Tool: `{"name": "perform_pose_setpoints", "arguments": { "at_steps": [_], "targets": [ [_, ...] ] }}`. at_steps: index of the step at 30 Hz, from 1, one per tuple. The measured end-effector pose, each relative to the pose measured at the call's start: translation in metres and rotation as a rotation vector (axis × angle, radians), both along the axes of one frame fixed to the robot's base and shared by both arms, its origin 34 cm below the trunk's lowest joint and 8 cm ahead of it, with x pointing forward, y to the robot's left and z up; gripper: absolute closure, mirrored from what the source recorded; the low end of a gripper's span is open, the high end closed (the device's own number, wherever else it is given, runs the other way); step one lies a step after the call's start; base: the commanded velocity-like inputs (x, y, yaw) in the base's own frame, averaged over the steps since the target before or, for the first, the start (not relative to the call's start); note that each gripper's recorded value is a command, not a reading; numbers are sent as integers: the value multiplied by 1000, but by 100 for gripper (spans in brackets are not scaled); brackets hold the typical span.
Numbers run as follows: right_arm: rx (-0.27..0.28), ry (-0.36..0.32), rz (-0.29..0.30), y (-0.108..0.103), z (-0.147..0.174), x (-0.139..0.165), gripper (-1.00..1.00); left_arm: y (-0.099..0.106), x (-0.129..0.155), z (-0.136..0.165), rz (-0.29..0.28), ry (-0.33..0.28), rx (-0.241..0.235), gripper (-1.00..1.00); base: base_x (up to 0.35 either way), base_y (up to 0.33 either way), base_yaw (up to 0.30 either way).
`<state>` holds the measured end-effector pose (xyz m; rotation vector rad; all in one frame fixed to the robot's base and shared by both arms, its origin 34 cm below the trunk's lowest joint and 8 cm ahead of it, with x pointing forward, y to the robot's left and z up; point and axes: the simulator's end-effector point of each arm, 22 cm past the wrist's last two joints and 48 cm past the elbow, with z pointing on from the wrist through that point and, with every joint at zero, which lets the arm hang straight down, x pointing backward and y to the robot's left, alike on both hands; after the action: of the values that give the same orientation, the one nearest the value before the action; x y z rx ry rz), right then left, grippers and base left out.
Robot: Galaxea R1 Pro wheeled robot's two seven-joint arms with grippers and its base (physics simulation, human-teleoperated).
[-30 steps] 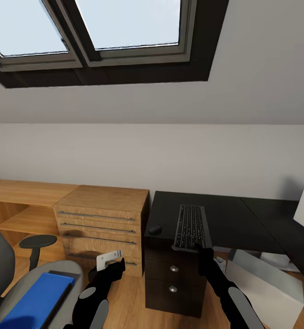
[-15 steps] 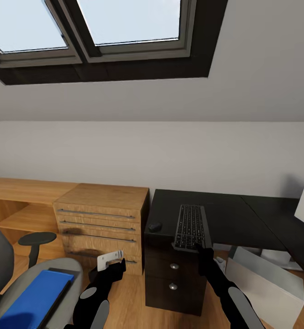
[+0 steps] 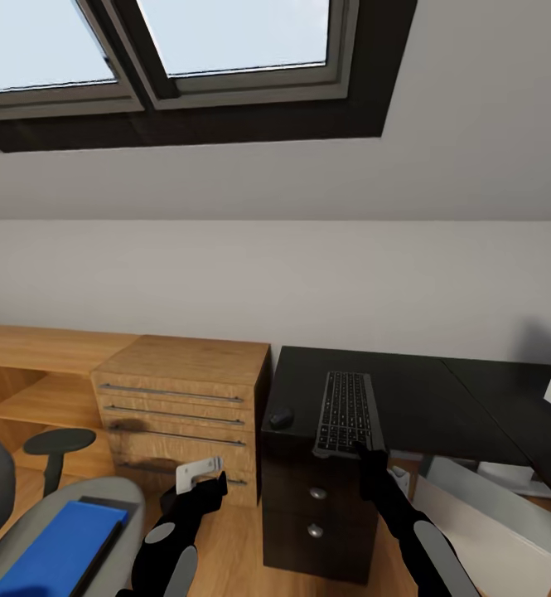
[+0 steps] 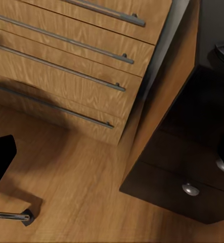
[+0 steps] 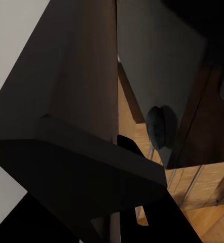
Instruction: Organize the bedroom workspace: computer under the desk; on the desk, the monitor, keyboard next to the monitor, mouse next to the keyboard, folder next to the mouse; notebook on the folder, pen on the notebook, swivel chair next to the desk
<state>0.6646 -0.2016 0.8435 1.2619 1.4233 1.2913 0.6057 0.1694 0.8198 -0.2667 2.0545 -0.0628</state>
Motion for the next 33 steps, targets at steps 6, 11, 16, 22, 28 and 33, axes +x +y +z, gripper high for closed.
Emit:
{"name": "perform_pose_setpoints", "arguments": {
  "at_steps": [6,11,16,22,28,33],
  "targets": [
    [0,0,0,0,0,0,100,0,0,0,0,0,-1,-100,31,0,0],
    [-1,0,0,0,-2,0,100,-2,0,-1,-1,0,-4,-100,3,0,0],
    [-1,-1,0,0,-10,0,100,-7,-1,-9,-10,-1,-5,-100,0,0,0],
    [-1,-1,0,0,-21,-1,100,-8,-2,-20,-13,-1,-6,-100,0,0,0],
    [-1,-1,0,0,-32,-2,100,-9,-3,-31,-14,0,-6,-100,0,0,0],
    [-1,-1,0,0,-41,-3,100,-9,-4,-41,-14,0,-6,-100,0,0,0]
  ]
}}
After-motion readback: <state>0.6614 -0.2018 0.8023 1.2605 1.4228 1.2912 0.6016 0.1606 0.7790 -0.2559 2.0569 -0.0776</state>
